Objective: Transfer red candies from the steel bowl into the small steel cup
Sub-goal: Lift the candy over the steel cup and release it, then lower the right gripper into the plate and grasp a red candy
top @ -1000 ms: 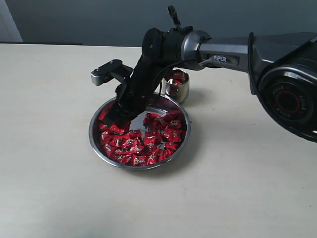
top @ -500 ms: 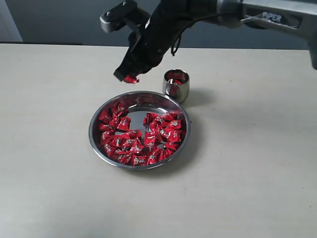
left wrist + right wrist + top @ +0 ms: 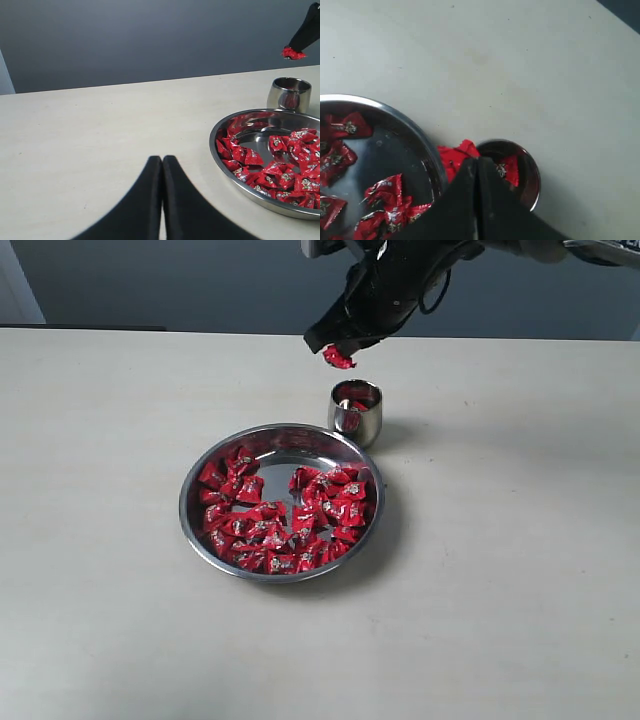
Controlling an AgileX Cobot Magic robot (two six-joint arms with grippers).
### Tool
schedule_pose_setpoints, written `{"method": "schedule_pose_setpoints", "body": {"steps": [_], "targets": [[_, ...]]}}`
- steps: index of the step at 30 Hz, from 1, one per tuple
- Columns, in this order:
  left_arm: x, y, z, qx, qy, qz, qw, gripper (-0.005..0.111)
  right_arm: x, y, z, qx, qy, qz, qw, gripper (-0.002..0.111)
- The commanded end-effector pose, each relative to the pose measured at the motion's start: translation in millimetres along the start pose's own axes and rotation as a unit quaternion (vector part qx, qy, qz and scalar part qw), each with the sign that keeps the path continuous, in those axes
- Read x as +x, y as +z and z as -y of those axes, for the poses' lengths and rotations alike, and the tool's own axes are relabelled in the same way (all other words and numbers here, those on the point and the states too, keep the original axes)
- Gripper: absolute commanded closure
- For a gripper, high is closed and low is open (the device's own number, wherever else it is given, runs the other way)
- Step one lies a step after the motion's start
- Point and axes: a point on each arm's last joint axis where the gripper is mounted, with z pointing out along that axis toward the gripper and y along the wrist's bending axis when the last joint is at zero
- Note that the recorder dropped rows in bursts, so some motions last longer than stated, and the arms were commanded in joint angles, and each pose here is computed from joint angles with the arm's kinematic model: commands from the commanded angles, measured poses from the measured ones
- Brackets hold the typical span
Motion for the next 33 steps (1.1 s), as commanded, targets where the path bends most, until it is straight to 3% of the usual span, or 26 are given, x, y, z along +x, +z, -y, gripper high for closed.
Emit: {"method": "schedule_pose_setpoints", "body": {"steps": [1,8,13,19,22,27,33], "targets": [[0,0,0.4,0.004,0.0,0.005,1.0,0.106,3,9,5,0.008,0.002,-0.007,1.0,0.109],[0,0,0.4,0.004,0.0,0.005,1.0,0.106,15,29,16,0.055,0.001,-0.046,0.997,0.109],[0,0,0.4,0.004,0.0,0.005,1.0,0.106,15,29,16,0.056,0.002,-0.046,0.997,0.107],[0,0,0.4,0.004,0.0,0.005,1.0,0.106,16,29,16,0.056,0.001,-0.05,0.997,0.072],[0,0,0.4,0.004,0.0,0.005,1.0,0.106,15,27,16,0.056,0.002,-0.048,0.997,0.065],[0,0,0.4,0.004,0.0,0.005,1.0,0.106,3,16,-7,-0.022,0.059,-0.009,0.998,0.065],[0,0,0.4,0.004,0.0,0.005,1.0,0.106,-6,24,-54,-0.118,-0.007,0.009,0.993,0.065]]}}
